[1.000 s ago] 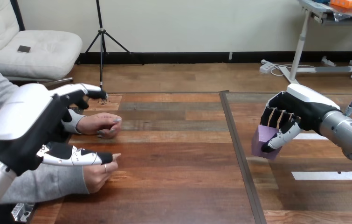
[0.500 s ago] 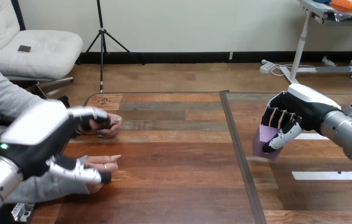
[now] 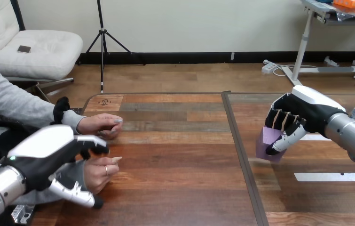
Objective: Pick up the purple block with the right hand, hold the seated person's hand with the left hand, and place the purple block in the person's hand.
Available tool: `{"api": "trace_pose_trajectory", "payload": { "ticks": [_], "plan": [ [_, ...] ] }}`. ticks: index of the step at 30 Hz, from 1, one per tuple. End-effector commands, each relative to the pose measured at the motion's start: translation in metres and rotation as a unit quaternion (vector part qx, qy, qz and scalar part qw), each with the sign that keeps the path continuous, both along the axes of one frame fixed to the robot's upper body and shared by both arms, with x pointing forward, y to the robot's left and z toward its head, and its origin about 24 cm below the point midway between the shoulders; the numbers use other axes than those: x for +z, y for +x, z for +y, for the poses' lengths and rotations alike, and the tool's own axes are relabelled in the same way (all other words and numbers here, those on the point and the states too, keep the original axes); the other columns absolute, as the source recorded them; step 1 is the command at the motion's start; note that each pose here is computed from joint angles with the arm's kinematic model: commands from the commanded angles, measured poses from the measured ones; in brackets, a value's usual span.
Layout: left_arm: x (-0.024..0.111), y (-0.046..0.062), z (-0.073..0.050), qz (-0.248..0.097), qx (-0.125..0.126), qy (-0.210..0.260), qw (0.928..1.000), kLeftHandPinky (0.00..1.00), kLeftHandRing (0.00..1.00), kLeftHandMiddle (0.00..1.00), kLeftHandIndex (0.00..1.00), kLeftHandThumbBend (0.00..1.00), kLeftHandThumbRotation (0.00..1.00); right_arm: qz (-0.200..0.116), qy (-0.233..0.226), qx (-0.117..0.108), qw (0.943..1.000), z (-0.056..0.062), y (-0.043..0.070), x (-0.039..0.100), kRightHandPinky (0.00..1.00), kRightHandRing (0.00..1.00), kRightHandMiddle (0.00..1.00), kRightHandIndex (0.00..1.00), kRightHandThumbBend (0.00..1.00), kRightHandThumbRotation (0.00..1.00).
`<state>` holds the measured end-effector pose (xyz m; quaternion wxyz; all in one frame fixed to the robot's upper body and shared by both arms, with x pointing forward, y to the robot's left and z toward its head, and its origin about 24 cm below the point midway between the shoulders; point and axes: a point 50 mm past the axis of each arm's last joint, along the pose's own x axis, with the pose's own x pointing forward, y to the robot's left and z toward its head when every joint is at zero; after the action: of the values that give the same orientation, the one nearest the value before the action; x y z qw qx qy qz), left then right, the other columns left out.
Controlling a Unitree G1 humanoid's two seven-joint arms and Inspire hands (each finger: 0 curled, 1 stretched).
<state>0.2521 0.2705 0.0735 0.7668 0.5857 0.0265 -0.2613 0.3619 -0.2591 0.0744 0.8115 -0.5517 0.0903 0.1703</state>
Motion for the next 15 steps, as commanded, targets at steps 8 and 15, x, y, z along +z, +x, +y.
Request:
{"api": "trace_pose_trajectory", "payload": {
  "ticks": [8,15],
  "plan": [
    [0.0177,0.0171,0.0020,0.035,0.006,0.018,0.9992,0.66,0.80,0.83,0.82,1.00,0.30,-0.058,0.011,-0.005,0.9982,-0.0038,0.0091,0.0288,0.41,0.45,0.48,0.47,0.76,0.00],
    [0.0158,0.0176,0.0048,0.044,0.019,0.041,0.9980,0.69,0.83,0.85,0.84,1.00,0.31,-0.058,0.010,-0.008,0.9982,-0.0040,0.0090,0.0280,0.41,0.45,0.49,0.47,0.76,0.00]
  ]
}}
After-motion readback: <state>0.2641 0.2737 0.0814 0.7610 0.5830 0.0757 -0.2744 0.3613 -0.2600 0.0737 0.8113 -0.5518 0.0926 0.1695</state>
